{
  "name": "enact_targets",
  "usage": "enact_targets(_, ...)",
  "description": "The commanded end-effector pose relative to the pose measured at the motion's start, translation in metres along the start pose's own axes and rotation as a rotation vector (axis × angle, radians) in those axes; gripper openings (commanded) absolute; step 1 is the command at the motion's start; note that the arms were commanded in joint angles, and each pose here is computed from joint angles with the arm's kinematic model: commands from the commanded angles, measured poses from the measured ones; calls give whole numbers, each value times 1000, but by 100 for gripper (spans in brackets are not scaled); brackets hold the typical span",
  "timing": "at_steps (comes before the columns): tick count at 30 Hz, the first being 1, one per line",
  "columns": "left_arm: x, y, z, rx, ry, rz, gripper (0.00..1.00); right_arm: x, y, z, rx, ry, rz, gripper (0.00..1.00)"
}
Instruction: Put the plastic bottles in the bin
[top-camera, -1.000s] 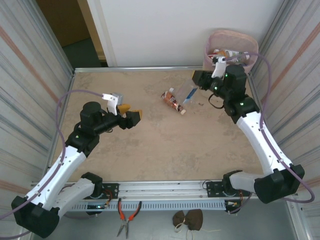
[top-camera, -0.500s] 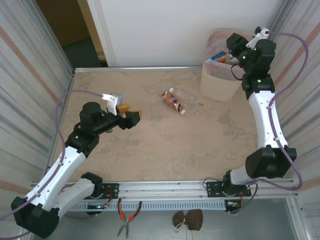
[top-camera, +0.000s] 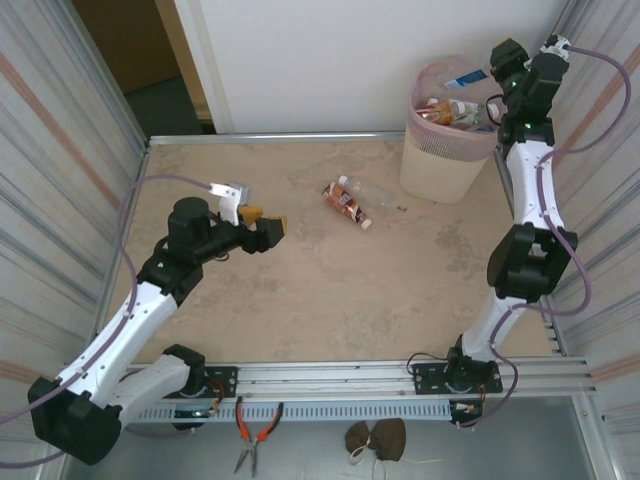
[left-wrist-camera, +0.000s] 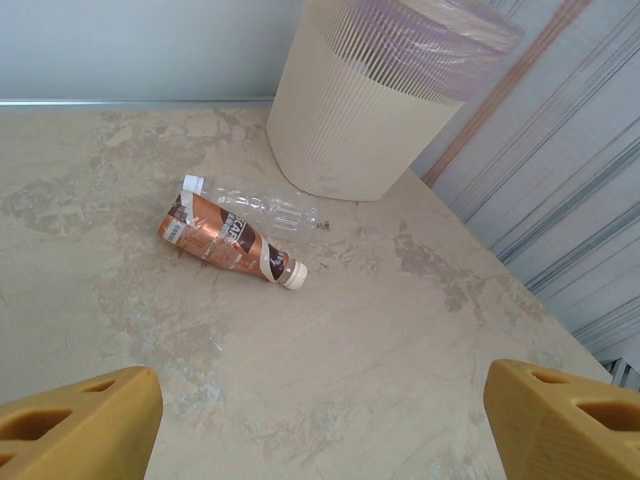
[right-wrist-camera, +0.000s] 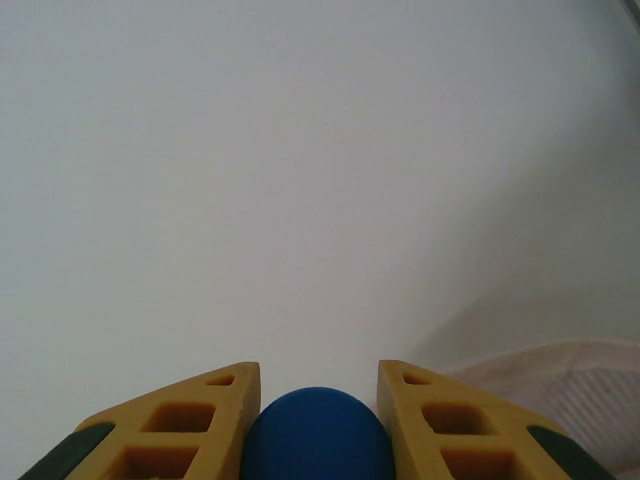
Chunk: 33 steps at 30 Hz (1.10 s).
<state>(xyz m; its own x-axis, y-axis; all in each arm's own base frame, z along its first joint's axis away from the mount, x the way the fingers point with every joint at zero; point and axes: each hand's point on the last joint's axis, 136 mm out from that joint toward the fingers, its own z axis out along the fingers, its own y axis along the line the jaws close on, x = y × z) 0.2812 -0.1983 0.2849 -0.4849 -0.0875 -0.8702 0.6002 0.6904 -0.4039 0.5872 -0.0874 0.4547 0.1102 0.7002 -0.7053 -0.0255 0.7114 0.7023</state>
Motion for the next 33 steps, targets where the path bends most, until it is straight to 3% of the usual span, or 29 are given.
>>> enact_targets(1,-29,-2,-2,-11,-69,30,84,-13,11,18,-61,-61,39,2)
enact_targets(8,-34,3,8,-17,-59,24,84,24,-24,61,-37,-8,74,2)
enact_targets(17,-35,6,15,-12,-49,19,84,84,-62,82,19,130,93,10)
enact_targets(21,-35,6,16,-10,-50,13,84,98,-72,83,59,204,66,27)
enact_targets(28,-37,3,11,0,-60,19,84,62,-59,62,134,166,-107,50)
enact_targets(33,-39,0,6,3,-72,30,84,30,-38,40,160,134,-241,55)
